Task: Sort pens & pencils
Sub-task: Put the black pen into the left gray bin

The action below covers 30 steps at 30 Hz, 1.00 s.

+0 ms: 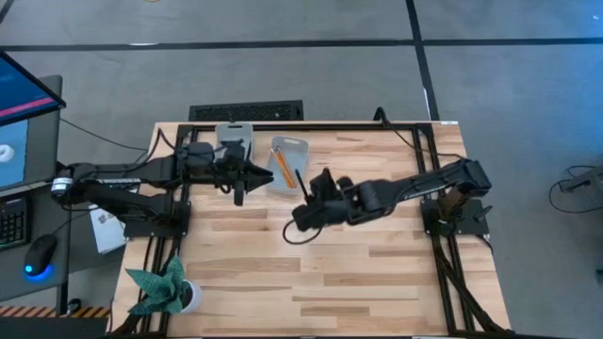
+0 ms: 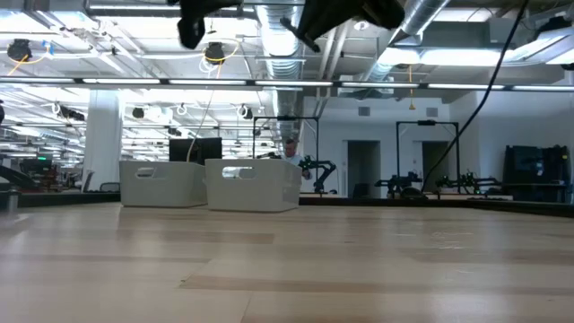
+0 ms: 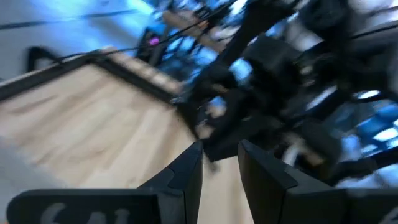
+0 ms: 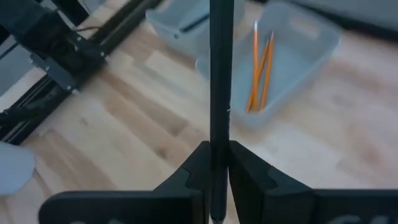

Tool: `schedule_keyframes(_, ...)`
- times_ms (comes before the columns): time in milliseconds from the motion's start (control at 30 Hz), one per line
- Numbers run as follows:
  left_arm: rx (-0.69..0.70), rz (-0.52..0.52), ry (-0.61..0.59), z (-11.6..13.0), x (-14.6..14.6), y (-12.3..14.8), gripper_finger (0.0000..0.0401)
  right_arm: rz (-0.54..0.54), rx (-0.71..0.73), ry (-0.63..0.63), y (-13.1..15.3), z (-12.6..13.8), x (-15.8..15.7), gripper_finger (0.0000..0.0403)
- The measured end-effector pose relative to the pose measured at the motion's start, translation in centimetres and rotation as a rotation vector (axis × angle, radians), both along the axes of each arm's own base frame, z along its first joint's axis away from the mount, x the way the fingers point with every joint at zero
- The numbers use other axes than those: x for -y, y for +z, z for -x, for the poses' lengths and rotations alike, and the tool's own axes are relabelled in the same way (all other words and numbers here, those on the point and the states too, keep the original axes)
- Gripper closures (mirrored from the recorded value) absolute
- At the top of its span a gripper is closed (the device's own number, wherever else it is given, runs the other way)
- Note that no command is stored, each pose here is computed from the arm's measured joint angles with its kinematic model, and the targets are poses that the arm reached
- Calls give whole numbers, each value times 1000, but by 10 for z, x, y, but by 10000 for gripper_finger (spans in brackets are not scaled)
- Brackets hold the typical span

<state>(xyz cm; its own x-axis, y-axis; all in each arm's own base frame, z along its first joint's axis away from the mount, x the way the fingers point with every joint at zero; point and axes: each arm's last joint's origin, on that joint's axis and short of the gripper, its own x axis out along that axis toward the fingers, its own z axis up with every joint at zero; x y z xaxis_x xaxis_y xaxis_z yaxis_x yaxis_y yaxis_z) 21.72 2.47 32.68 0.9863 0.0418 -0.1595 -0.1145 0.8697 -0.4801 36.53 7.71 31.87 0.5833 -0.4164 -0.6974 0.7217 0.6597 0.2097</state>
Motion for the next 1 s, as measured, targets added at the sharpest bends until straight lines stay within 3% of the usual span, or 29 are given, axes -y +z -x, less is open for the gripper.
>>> schedule_keyframes(233,164,133,-97,-32,-6,0,307,132,27,123,29,9,19,336)
schedule_keyframes(400,239,134,-103,-52,-9,-7,307,173,53,160,43,15,26,336)
schedule_keyframes(600,332,92,-105,-56,-10,-1,307,203,38,184,47,18,30,336)
schedule_keyframes(1000,274,83,-13,-57,-13,-8,308,214,48,186,49,16,34,336)
